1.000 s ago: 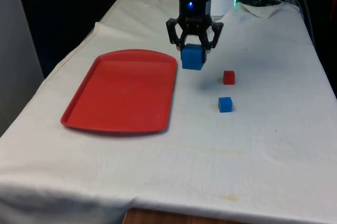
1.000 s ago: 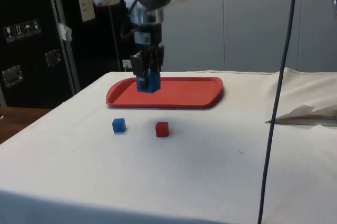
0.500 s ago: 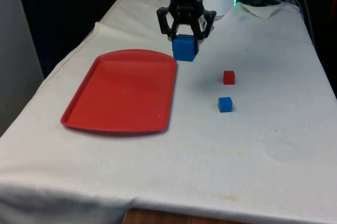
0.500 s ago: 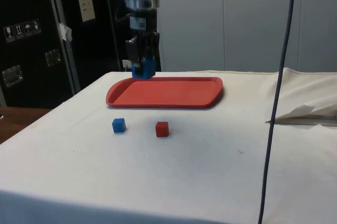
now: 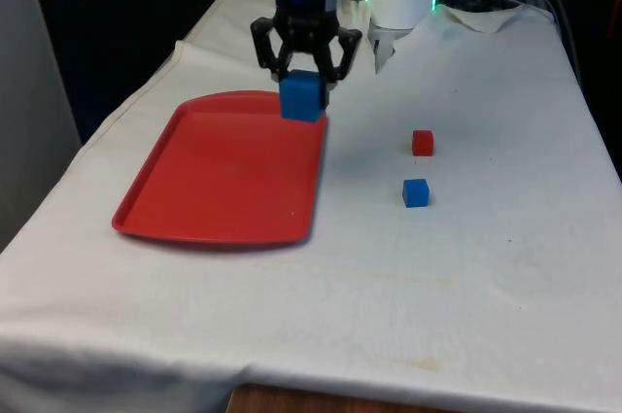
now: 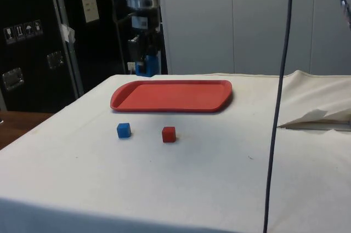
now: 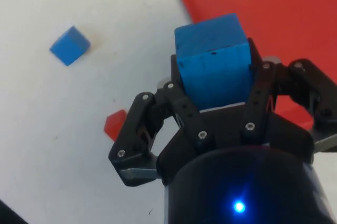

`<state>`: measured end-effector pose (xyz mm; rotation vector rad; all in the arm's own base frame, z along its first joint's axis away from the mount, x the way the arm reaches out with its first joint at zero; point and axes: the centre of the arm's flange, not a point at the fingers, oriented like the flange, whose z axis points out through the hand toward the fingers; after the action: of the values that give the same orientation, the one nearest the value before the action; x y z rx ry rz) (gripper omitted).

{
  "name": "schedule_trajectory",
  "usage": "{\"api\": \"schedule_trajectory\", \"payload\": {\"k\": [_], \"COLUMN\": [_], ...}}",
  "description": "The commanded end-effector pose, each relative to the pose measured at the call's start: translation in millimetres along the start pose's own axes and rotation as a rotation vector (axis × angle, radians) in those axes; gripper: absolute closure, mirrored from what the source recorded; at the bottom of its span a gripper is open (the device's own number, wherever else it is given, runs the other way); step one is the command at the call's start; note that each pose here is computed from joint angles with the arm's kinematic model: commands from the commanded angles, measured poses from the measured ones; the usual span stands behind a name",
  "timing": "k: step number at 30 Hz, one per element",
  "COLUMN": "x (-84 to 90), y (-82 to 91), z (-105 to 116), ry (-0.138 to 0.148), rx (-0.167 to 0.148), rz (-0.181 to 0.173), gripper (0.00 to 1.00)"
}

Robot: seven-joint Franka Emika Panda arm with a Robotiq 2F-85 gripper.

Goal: Pick up the largest block and place it onto the tray.

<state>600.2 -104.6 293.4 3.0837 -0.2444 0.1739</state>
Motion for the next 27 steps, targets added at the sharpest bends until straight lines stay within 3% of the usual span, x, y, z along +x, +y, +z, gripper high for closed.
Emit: {"api": "schedule_trajectory", "payload": {"k": [1, 10, 19, 27], "x": [1.2, 2.0, 2.3, 0.1], "y": [5.4, 31.7, 58.3, 77.4], "z": [0.7, 5.3, 15.4, 34.8], "ry": [-0.003, -0.005, -0.014, -0.020], "rx": [0.003, -0.036, -0.051, -0.025], "rz": [-0.002, -0.001, 0.001, 0.007], "gripper": [1.00, 1.00, 1.00, 1.00]}}
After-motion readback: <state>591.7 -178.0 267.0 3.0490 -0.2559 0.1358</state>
